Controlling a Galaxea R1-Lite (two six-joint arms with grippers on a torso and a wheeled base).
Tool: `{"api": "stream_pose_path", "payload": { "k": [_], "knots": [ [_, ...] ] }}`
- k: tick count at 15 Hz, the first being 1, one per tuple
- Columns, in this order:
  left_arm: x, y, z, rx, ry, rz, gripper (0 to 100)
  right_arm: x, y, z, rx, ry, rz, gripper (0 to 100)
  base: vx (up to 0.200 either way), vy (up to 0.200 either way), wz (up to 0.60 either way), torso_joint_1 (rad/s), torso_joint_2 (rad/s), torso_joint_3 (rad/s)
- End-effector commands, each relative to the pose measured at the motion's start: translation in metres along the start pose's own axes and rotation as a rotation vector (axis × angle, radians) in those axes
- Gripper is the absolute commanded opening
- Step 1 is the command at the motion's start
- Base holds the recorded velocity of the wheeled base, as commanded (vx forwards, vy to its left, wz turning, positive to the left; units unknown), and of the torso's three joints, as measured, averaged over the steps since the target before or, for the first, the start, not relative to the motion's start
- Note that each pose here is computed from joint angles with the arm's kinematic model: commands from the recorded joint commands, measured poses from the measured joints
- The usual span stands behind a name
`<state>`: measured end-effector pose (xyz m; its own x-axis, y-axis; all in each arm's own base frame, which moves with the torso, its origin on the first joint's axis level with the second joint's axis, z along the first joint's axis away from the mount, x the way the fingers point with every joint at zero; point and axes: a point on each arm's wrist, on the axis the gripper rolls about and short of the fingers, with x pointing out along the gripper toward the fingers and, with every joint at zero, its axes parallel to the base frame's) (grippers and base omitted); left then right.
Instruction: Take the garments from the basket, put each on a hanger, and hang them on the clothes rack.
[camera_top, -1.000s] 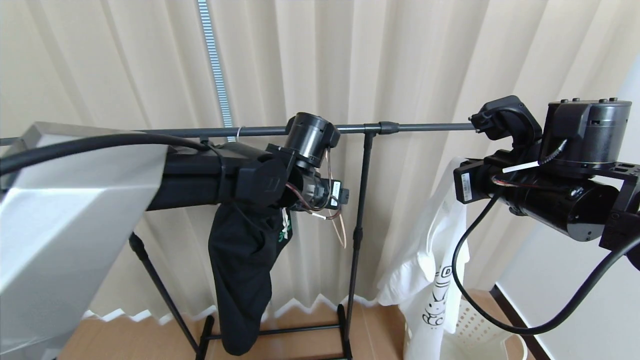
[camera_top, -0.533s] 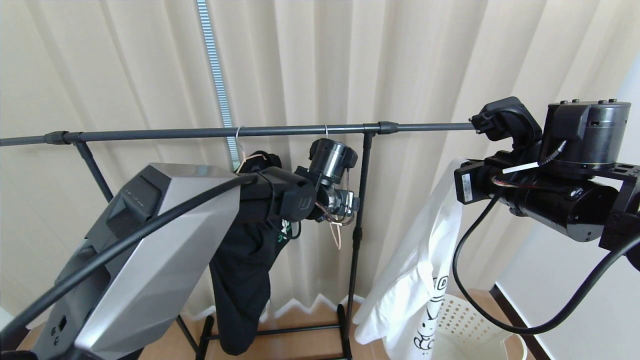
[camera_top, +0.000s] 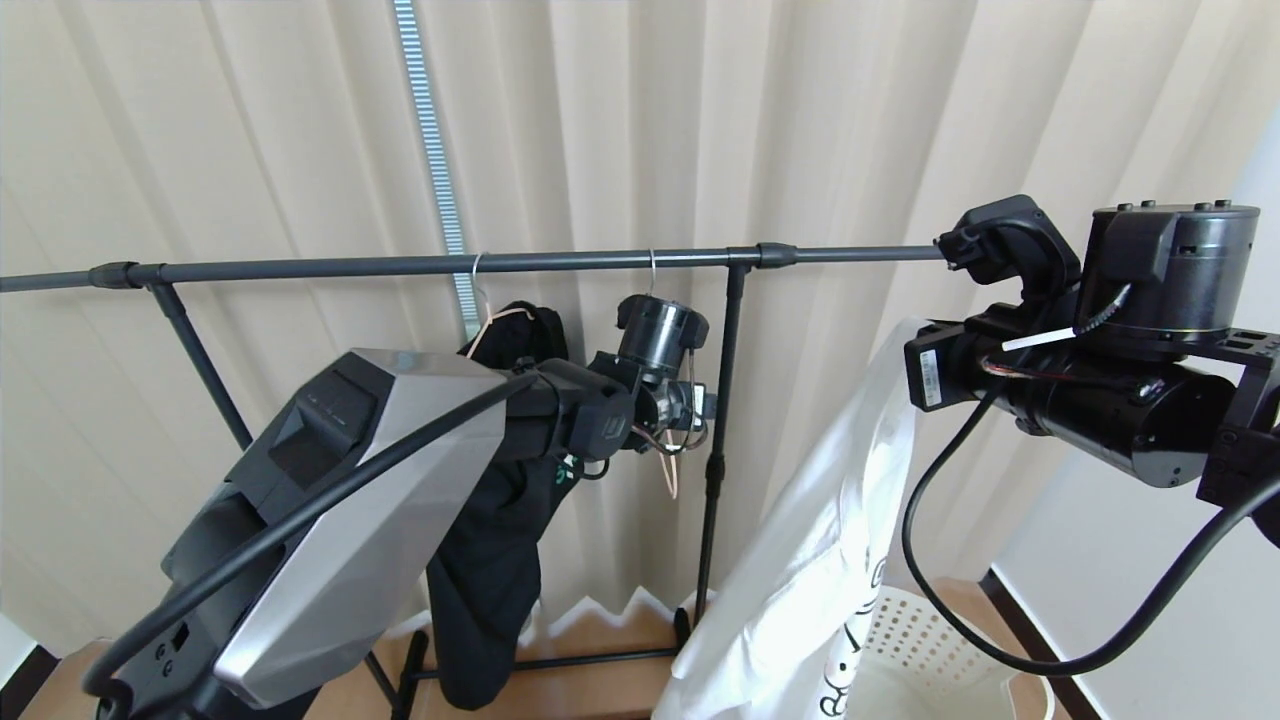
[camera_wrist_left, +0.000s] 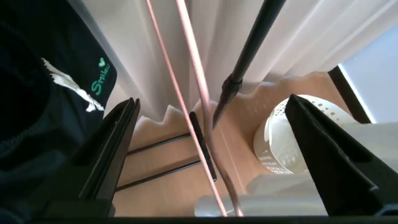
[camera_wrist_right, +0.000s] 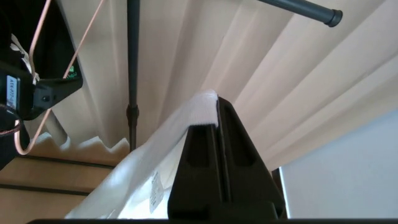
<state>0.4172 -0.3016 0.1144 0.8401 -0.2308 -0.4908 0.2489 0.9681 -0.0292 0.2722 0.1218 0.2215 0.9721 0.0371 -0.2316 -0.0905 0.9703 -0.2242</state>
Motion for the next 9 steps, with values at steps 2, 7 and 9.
{"api": "stream_pose_path", "payload": {
  "k": [2, 7, 9],
  "knots": [
    [0.0018, -0.0001, -0.0022, -0.004, 0.005, 0.002, 0, 0.0005, 0.0006, -0.0008, -0.002, 0.003, 0.001, 0, 0.000, 0.000, 0.00, 0.000, 0.00, 0.000],
    [0.0026, 0.0066, 0.0005, -0.013, -0.005, 0.043, 0, 0.0004, 0.0010, -0.0009, -0.003, 0.004, 0.003, 0, 0.000, 0.000, 0.00, 0.000, 0.00, 0.000],
    [0.0018, 0.0076, 0.0020, -0.017, -0.012, 0.054, 0, 0.0004, 0.0010, -0.0009, -0.003, 0.004, 0.003, 0, 0.000, 0.000, 0.00, 0.000, 0.00, 0.000]
  ]
}}
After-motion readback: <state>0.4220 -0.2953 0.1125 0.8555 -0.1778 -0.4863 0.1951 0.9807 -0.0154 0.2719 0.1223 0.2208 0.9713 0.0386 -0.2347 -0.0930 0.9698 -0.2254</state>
